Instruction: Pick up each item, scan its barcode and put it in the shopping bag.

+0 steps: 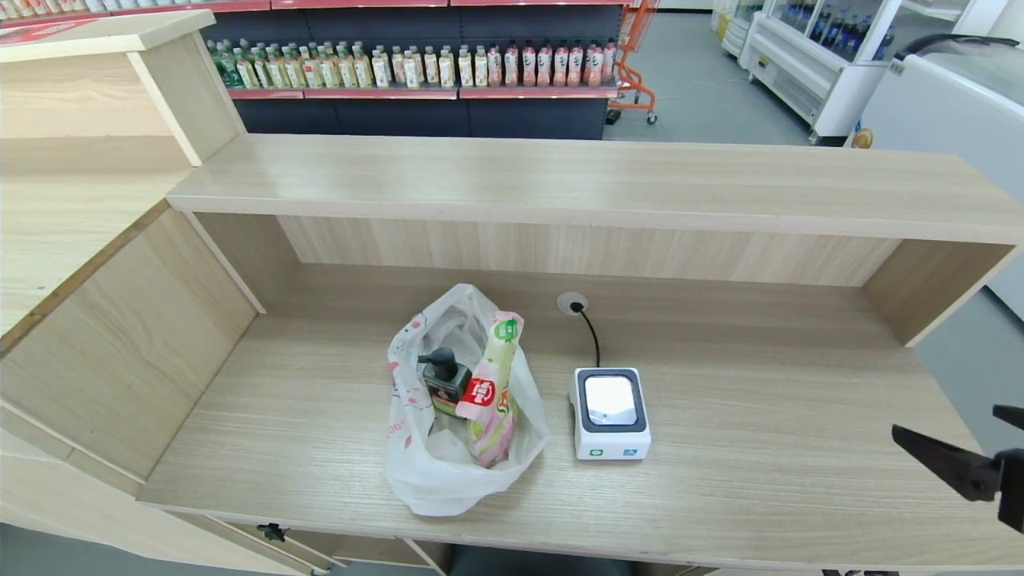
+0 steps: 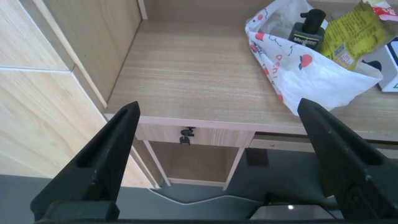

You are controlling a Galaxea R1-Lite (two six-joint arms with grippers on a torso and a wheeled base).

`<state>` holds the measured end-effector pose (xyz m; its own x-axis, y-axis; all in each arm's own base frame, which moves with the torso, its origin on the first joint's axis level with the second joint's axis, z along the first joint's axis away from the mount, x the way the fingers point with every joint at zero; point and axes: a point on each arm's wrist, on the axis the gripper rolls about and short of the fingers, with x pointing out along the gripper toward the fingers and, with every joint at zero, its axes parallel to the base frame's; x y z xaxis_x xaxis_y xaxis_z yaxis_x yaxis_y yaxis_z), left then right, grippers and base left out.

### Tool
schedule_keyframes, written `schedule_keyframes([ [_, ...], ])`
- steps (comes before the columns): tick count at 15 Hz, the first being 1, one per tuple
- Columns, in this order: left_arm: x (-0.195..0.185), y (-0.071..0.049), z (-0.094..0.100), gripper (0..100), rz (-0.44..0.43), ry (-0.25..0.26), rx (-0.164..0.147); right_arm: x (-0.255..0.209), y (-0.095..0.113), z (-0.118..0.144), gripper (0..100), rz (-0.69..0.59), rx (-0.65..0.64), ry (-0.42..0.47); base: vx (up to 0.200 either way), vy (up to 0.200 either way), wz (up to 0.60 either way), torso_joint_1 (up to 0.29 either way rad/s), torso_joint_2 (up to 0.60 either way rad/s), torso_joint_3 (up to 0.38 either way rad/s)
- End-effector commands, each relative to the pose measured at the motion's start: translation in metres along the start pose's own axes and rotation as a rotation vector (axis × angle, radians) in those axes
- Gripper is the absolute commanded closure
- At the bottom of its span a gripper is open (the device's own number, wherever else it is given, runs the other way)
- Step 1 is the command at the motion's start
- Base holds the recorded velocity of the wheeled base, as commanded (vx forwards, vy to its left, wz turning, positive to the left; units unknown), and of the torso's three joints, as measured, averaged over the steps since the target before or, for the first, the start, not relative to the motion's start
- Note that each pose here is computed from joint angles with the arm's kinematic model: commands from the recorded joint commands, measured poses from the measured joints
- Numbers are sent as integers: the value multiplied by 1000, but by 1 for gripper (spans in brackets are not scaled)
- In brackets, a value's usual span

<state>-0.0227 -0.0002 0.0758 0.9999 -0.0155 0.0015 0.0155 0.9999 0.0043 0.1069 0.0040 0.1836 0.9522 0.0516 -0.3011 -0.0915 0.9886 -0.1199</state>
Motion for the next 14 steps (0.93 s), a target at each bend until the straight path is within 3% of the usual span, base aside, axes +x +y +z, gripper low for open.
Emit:
schedule_keyframes([
  [1, 0, 0, 0, 0, 0, 0, 0, -35, 4, -29, 0, -27, 14, -85, 0, 0, 0, 0, 0, 0],
  [7, 0, 0, 0, 0, -1, 0, 0, -65, 12, -85, 0, -75, 26, -161, 0, 0, 0, 0, 0, 0],
  [11, 0, 0, 0, 0, 0, 0, 0, -70, 14, -95, 0, -70, 4, -168, 0, 0, 0, 0, 0, 0],
  [14, 0, 0, 0, 0, 0, 0, 0, -90, 22, -124, 0, -55, -2, -203, 0, 0, 0, 0, 0, 0],
])
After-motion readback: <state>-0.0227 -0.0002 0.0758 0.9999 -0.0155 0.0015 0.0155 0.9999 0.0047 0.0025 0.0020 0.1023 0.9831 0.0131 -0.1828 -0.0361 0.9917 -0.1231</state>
